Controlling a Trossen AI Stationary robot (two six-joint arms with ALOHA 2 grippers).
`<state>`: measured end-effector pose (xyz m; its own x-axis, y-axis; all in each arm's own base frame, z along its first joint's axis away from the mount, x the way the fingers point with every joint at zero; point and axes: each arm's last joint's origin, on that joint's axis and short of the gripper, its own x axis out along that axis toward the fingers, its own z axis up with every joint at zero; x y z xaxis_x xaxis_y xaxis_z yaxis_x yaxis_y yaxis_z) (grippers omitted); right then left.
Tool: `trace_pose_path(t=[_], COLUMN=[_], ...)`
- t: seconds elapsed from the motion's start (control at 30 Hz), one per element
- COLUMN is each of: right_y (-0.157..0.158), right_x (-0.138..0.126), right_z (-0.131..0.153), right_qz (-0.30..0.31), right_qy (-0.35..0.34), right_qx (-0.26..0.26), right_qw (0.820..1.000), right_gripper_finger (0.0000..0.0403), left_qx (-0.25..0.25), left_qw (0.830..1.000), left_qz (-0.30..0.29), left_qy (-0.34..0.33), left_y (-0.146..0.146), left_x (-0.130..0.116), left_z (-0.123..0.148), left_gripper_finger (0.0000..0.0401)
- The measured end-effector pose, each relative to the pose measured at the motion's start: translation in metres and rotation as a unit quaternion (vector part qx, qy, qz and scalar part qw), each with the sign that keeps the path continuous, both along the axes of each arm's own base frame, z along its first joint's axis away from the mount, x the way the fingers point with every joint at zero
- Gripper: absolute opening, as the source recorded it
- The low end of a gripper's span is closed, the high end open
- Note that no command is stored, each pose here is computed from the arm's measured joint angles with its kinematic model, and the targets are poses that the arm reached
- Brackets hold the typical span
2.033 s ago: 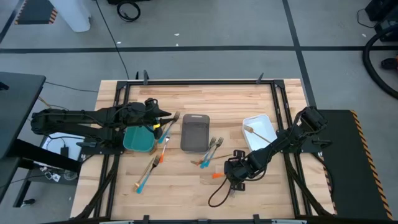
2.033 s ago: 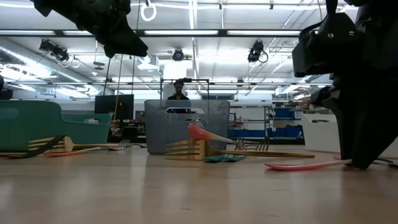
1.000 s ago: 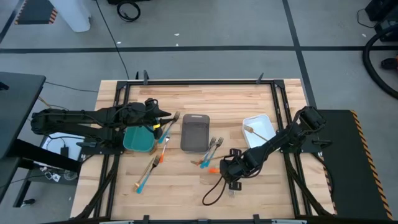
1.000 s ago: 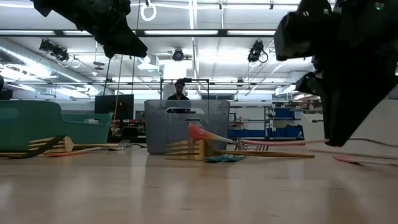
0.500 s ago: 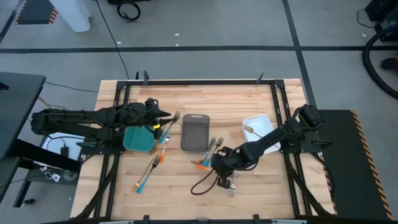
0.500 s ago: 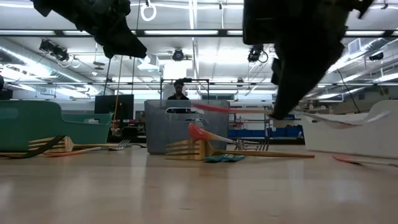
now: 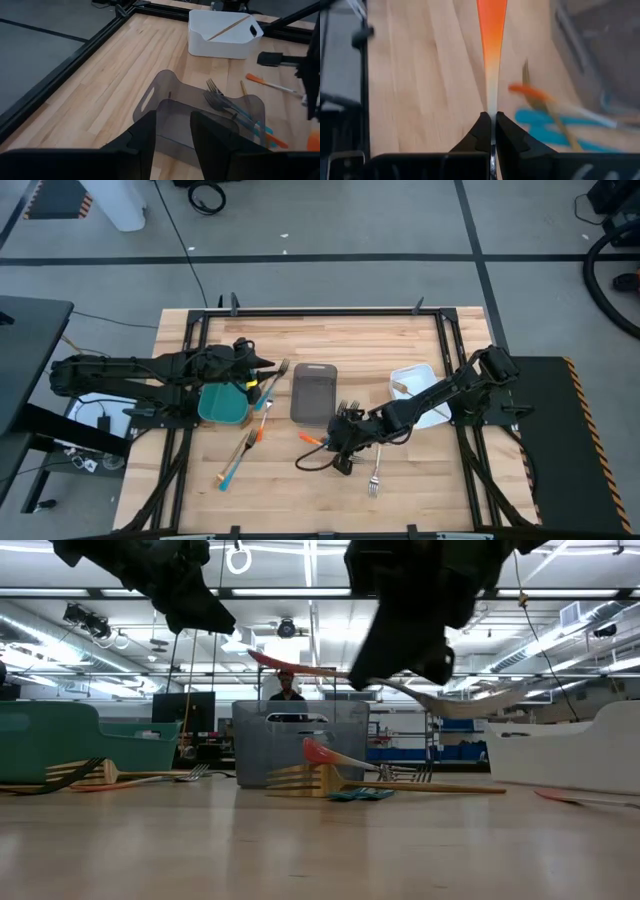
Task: Sort silverware by color (type)
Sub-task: Put the orange fork into the black bin
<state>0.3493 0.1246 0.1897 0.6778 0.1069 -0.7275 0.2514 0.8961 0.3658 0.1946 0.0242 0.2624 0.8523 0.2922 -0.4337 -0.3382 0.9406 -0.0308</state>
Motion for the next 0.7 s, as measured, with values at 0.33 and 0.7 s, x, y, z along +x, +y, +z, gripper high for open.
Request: trace_pose_path(t=[0.33,0.7], right_y=[-0.008,-0.025], right_x=[0.012,0.023], right_z=[0.01,0.018], right_qz=[-0.008,-0.004], right_qy=[-0.079,-0.131], right_qx=[-0.039,-0.083], right_qw=[0.996,0.988], right_gripper_finger=[0.0013,0.0013], left_qx=[0.033,0.057], left_qw=[0.999,0.998], left_qz=[0.015,0.035], left_qy=[0.009,0.014], left_y=[0.002,0.003], left_x=[0.0,-0.001], left_z=[0.0,0.001], left_gripper_finger=[0.013,0.013])
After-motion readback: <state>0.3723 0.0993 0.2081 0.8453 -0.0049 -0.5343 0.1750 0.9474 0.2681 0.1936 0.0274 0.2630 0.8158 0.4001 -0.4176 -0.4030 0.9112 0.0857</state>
